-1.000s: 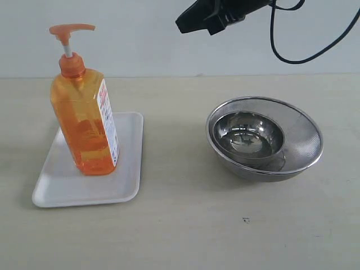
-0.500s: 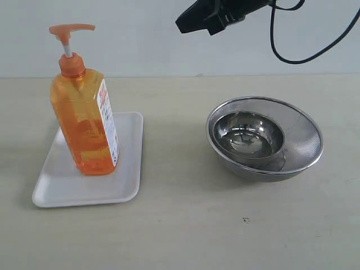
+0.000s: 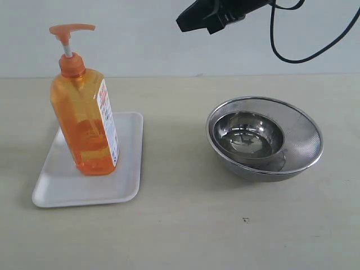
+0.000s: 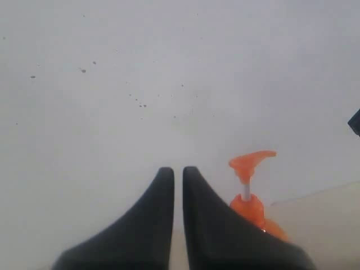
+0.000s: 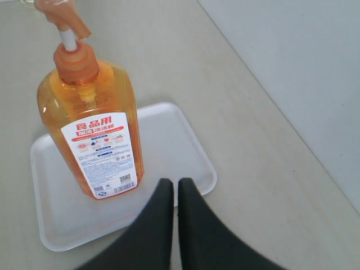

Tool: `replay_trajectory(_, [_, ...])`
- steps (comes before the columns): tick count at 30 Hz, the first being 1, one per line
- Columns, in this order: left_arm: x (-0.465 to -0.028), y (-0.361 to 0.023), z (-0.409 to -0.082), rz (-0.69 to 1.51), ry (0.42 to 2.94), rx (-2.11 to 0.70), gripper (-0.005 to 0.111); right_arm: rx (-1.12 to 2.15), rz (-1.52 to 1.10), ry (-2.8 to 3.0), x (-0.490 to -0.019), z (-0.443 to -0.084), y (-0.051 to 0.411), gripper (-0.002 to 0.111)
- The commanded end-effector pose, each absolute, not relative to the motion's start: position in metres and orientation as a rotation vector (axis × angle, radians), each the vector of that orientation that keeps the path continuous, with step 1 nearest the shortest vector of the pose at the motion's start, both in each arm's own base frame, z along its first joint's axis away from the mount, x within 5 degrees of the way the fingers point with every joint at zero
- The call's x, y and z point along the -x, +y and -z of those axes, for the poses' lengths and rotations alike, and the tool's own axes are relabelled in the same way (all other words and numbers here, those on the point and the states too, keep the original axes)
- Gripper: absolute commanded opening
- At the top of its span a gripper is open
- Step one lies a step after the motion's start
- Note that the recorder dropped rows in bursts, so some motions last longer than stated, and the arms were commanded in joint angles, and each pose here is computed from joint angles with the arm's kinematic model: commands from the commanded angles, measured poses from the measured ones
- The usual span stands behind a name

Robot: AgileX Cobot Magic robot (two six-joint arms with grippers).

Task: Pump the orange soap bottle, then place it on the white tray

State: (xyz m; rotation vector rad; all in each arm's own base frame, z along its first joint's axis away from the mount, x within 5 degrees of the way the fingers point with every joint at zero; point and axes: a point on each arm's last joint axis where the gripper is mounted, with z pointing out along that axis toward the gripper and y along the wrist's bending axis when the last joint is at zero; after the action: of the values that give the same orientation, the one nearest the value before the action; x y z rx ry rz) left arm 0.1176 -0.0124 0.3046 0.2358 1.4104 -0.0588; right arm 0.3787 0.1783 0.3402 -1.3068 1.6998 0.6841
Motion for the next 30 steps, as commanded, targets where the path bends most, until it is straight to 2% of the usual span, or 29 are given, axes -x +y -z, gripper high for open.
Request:
replay_trajectory(1, [-0.116, -0.012, -0.303, 0.086, 1.410, -0.206, 0.005, 1.298, -0.670, 1.687, -0.378, -0.347, 0.175, 0.000])
replay_trajectory(7, [-0.116, -0.011, -0.303, -0.031, 1.384, -0.279, 0.005, 1.298, -0.670, 1.687, -0.378, -0.347, 0.175, 0.000])
replay_trajectory(14, [-0.116, 0.002, -0.298, -0.182, 1.329, -0.188, 0.005, 1.296, -0.668, 1.687, -0.378, -0.347, 0.175, 0.000])
replay_trajectory(30, [-0.115, 0.013, -0.285, -0.288, 1.385, -0.114, 0.005, 1.296, -0.668, 1.687, -0.378, -0.347, 0.175, 0.000])
